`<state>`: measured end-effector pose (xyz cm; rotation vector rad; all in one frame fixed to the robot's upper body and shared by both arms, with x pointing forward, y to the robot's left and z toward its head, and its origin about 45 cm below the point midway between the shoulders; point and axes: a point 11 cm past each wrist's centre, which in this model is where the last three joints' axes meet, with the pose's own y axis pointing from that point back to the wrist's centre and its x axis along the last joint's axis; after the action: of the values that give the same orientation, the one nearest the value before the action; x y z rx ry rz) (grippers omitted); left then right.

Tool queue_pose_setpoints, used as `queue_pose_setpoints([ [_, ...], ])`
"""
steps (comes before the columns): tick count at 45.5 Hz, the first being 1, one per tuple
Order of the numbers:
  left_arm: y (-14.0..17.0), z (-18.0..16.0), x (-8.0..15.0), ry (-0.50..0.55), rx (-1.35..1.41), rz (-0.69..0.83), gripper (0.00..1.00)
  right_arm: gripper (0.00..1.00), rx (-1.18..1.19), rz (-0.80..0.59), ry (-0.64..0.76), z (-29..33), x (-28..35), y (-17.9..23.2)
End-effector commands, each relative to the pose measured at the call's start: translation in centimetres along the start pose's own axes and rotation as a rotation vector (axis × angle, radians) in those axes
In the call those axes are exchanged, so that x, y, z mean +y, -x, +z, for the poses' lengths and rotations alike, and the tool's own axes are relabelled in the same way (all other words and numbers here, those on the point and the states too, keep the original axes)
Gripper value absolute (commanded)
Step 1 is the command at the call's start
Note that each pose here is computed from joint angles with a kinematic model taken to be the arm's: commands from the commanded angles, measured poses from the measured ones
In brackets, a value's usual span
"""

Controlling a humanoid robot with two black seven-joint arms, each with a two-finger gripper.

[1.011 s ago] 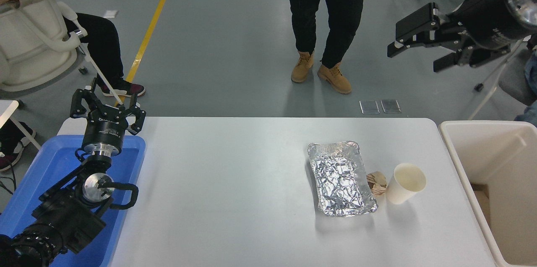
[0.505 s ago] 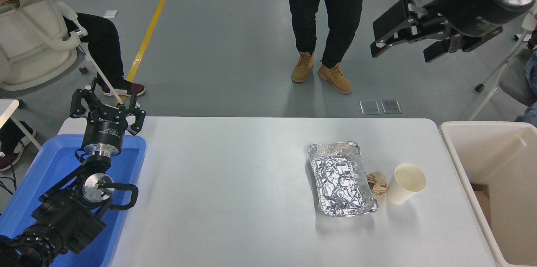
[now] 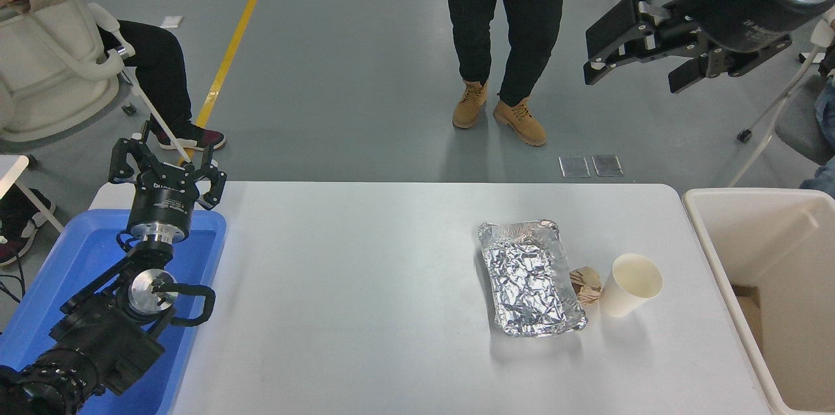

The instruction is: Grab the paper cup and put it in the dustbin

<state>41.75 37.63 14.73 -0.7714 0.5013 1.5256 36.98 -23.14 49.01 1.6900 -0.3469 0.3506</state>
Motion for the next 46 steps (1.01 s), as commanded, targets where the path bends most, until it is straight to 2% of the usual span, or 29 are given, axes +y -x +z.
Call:
queue_pose_setpoints([
  [1,0.0,0.0,0.0,0.000,-0.001,0.001,0.99,1.00,-0.033,-0.045,0.002,1.0,-1.8,0.5],
  [13,0.0,0.0,0.0,0.000,0.000,0.000,0.99,0.98,-0.097,-0.167,0.060,5.0,-6.7,2.6],
  [17,0.0,0.0,0.0,0.000,0.000,0.000,0.99,0.97,-0.088,-0.214,0.120,7.1,-8.5,3.9],
  [29,0.0,0.0,0.0,0.000,-0.001,0.001,0.99,0.90,-0.038,-0.181,0.216,11.7,-15.7,7.1],
  [37,0.0,0.0,0.0,0.000,0.000,0.000,0.99,0.90,-0.032,-0.104,0.260,14.4,-20.0,8.2],
  [46,0.0,0.0,0.0,0.000,-0.001,0.001,0.99,0.90,-0.048,-0.090,0.282,16.5,-22.6,10.0],
])
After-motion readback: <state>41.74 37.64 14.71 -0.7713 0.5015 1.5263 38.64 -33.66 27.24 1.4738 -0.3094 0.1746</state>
